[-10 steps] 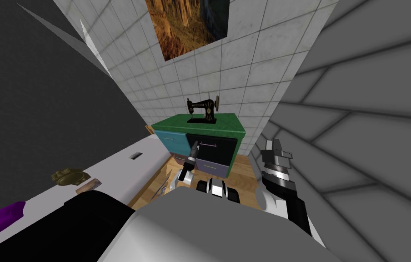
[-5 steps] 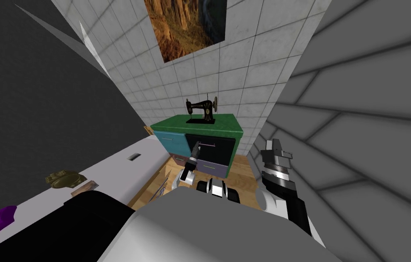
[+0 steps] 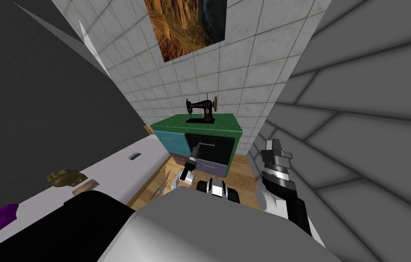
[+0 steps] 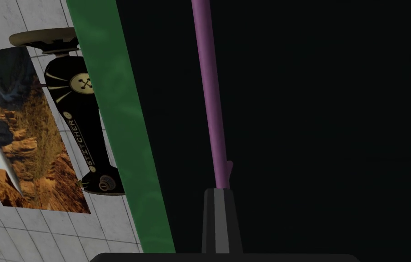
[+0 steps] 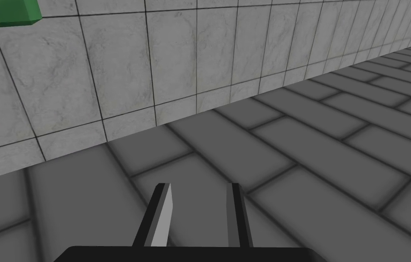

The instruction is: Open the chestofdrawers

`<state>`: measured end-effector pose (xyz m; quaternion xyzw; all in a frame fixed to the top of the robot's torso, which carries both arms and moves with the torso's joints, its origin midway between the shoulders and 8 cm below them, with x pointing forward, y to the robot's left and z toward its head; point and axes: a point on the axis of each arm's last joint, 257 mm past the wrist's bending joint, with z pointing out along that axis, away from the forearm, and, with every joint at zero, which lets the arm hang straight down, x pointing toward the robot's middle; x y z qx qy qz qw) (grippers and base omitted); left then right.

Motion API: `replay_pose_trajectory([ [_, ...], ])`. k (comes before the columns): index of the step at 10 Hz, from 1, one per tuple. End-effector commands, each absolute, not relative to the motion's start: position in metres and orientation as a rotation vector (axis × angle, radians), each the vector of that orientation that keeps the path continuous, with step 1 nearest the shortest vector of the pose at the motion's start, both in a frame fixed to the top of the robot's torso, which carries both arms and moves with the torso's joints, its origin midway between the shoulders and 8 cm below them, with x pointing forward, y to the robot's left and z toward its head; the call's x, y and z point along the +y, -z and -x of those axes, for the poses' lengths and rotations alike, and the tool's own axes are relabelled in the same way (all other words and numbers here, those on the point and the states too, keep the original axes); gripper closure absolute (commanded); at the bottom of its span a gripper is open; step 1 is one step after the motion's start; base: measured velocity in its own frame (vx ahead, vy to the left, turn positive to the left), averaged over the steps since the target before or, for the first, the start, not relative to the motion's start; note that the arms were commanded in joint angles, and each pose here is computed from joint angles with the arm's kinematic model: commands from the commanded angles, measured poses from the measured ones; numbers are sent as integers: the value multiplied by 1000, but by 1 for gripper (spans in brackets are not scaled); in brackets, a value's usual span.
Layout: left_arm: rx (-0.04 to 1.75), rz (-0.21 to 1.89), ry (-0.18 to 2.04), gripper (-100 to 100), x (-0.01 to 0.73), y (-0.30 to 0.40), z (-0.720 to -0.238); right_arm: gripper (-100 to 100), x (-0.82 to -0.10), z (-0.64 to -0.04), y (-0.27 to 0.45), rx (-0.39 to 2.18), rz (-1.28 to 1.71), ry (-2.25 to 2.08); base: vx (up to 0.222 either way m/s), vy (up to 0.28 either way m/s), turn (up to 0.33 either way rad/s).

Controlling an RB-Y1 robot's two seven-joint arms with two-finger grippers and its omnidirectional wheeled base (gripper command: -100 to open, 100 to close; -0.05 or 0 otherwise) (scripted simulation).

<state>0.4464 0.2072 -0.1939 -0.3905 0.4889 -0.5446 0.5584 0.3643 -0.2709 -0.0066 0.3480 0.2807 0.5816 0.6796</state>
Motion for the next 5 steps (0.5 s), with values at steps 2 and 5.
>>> replay_pose_trajectory([
  [2, 1135, 975, 1308, -100, 199, 191, -448, 0, -271, -364, 7, 630, -781, -1306, -30, -73, -5],
  [5, 1141, 966, 1300, -100, 201, 182, -447, 0, -271, -364, 7, 630, -781, -1306, 43, -18, -9],
])
